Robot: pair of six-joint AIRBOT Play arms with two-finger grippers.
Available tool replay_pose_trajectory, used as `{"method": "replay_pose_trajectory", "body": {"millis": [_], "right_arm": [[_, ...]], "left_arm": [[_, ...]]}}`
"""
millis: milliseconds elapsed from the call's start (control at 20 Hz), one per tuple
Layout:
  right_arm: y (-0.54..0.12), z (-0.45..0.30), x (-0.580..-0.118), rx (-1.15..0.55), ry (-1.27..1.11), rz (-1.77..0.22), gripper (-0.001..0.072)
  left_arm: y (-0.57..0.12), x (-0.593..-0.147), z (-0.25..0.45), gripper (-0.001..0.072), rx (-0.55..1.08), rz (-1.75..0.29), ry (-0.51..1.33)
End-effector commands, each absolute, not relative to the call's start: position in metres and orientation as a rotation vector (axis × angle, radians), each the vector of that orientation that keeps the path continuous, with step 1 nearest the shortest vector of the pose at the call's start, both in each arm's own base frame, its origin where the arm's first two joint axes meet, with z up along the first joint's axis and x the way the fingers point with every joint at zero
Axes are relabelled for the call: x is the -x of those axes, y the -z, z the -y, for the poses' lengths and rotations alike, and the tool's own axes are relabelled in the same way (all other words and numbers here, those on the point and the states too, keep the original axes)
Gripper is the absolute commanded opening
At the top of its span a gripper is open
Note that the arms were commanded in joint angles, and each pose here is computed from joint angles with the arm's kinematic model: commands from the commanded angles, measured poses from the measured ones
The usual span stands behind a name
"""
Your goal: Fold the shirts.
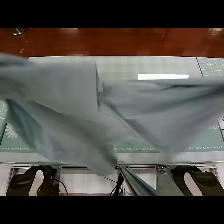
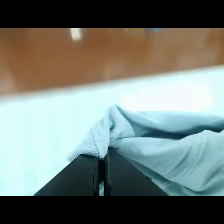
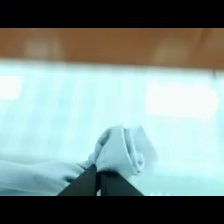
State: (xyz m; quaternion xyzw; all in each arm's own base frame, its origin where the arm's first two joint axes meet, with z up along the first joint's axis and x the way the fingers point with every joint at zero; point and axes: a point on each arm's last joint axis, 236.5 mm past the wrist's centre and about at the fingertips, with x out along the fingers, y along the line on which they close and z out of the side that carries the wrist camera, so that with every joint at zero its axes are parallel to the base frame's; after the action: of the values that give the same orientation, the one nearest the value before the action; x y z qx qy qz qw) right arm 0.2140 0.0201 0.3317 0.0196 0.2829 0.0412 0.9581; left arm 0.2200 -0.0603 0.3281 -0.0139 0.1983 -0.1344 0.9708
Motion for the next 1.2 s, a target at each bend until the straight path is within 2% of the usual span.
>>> {"method": "replay_pose_trajectory", "body": {"millis": [0, 150, 300, 650, 700, 750, 800, 850, 900, 1050, 1150], "right_arm": [[-0.222, -0.022, -0.234, -0.104, -0.086, -0.821, 0.0027], [-0.149, -0.02, -0.271, -0.17, -0.061, -0.863, 0.0027], [-0.1, -0.019, -0.308, -0.22, -0.041, -0.954, 0.0027], [-0.027, -0.044, -0.413, -0.43, -0.09, -1.112, 0.0029], [-0.023, -0.051, -0.425, -0.476, -0.106, -1.122, 0.0068], [-0.021, -0.059, -0.435, -0.527, -0.125, -1.125, 0.019], [-0.021, -0.066, -0.444, -0.563, -0.143, -1.119, 0.0409], [-0.024, -0.066, -0.451, -0.573, -0.154, -1.115, 0.0639], [-0.032, -0.064, -0.455, -0.582, -0.161, -1.111, 0.0629], [-0.074, -0.024, -0.445, -0.529, -0.179, -1.101, 0.0627], [-0.083, 0.026, -0.413, -0.447, -0.102, -1.137, 0.0617]], "left_arm": [[-0.198, -0.227, 0.061, 0.0024, 0.162, -0.696, 0.293], [-0.09, -0.224, 0.07, 0.0025, 0.291, -0.945, 0.331], [-0.022, -0.23, 0.068, 0.0025, 0.405, -1.064, 0.29], [0.012, -0.298, 0.086, 0.0025, 0.721, -1.014, 0.32], [0.017, -0.301, 0.092, 0.0025, 0.771, -1.029, 0.339], [0.019, -0.303, 0.097, 0.0033, 0.807, -1.039, 0.356], [0.02, -0.306, 0.099, 0.0214, 0.827, -1.046, 0.363], [0.018, -0.309, 0.098, 0.0626, 0.817, -1.053, 0.372], [0.012, -0.312, 0.094, 0.0707, 0.783, -1.06, 0.387], [-0.015, -0.31, 0.057, 0.0705, 0.662, -1.102, 0.388], [-0.014, -0.291, 0.022, 0.0705, 0.686, -1.196, 0.285]]}}
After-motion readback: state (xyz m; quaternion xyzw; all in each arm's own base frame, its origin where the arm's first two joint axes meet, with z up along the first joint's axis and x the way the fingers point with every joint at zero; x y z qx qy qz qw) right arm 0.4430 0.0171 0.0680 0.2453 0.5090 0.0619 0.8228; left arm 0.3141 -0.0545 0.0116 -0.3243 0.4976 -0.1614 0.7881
